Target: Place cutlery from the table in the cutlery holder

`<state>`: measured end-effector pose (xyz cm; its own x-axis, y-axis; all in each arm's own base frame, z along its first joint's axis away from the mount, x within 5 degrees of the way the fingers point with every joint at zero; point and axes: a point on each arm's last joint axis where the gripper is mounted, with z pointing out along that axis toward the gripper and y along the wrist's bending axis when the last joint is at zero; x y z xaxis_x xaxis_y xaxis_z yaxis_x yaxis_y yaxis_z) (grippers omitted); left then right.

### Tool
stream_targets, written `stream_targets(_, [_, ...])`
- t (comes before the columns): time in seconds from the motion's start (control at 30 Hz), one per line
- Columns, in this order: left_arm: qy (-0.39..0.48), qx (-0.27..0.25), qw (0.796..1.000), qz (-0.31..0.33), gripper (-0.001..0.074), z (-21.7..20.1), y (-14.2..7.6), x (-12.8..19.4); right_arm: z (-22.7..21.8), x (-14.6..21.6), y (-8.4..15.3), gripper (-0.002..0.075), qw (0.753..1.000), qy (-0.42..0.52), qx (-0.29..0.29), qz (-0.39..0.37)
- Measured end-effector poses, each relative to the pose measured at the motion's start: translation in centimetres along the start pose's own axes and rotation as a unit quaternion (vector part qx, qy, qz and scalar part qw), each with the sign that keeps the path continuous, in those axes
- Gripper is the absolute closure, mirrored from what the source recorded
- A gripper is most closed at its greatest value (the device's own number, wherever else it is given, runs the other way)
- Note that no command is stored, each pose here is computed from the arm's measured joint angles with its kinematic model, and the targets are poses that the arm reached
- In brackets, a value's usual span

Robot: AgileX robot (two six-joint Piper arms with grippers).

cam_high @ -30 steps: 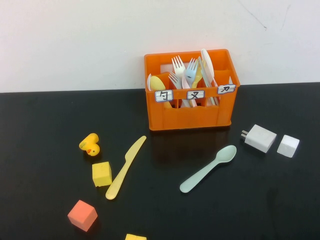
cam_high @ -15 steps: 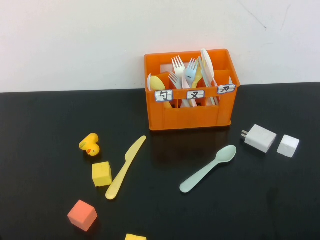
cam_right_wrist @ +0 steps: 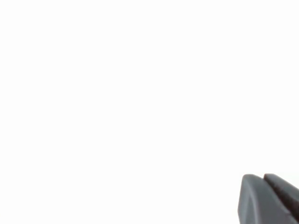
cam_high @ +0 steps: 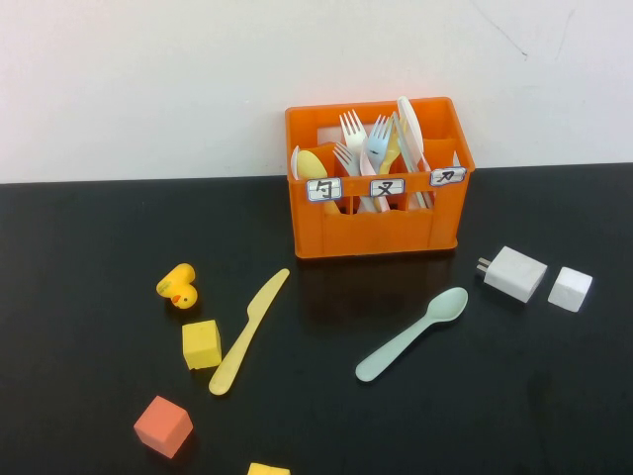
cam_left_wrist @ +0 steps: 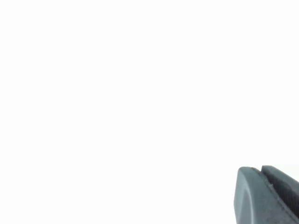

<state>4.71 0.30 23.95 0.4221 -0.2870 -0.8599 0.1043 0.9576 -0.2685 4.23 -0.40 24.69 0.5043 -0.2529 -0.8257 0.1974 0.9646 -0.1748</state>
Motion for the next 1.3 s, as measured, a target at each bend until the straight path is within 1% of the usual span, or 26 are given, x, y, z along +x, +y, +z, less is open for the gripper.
stream_targets(0.1, [-0.058,0.009,0.998,0.000,0.0736,-0.1,-0.2,-1.1,-0.1,-1.3,-0.3,0.0728,0.997,-0.071,0.016,0.030])
stream_targets(0.17, [-0.083,0.013,0.996,0.000,0.0736,-0.1,-0.2,-1.5,-0.1,-1.5,-0.4,0.0728,0.995,-0.083,0.020,0.041])
stream_targets(0.33, [-0.085,0.014,0.996,-0.014,0.0736,-0.1,-0.2,-1.5,-0.2,-1.7,-0.6,0.0728,0.993,-0.096,0.026,0.058])
stream_targets(0.43, [-0.055,0.011,0.998,-0.015,0.0736,0.1,-0.3,-1.6,0.0,-1.9,-0.6,0.0728,0.994,-0.093,0.026,0.057])
stream_targets(0.5, [-0.032,0.011,0.999,-0.017,0.0736,0.5,-0.9,-2.9,0.4,-2.7,-0.8,0.0728,0.995,-0.082,0.025,0.043])
stream_targets(0.67, [0.009,0.019,1.000,-0.020,0.0736,1.5,-2.8,-8.3,1.5,-5.6,-1.3,0.0728,0.999,-0.048,0.017,-0.016])
stream_targets(0.77, [0.057,0.013,0.998,-0.020,0.0736,2.5,-3.6,-10.0,1.9,-7.4,-1.6,0.0728,0.999,-0.030,0.011,-0.031])
stream_targets(0.87, [0.099,0.005,0.995,-0.019,0.0736,3.9,-3.8,-10.2,2.8,-8.4,-1.8,0.0728,0.999,0.023,-0.006,-0.035])
stream_targets(0.97, [0.144,-0.007,0.989,-0.030,0.0736,5.2,-3.6,-9.2,4.3,-8.2,-1.6,0.0728,0.991,0.120,-0.036,-0.037])
stream_targets(1.03, [0.186,-0.018,0.981,-0.042,0.0736,5.9,-3.4,-8.0,5.4,-7.5,-1.4,0.0728,0.979,0.191,-0.057,-0.034])
stream_targets(1.13, [0.276,-0.039,0.958,-0.064,0.0736,7.1,-3.1,-5.8,6.8,-5.8,-0.9,0.0728,0.949,0.300,-0.090,-0.020])
stream_targets(1.2, [0.353,-0.056,0.931,-0.080,0.0736,7.9,-3.0,-4.2,7.5,-4.2,-0.3,0.0728,0.923,0.367,-0.116,-0.011])
stream_targets(1.23, [0.381,-0.060,0.919,-0.083,0.0736,8.3,-3.0,-3.6,7.6,-3.5,0.0,0.0728,0.910,0.393,-0.130,-0.008])
stream_targets(1.3, [0.447,-0.063,0.888,-0.090,0.0736,9.3,-3.1,-2.2,8.1,-2.0,0.8,0.0728,0.883,0.439,-0.169,-0.005])
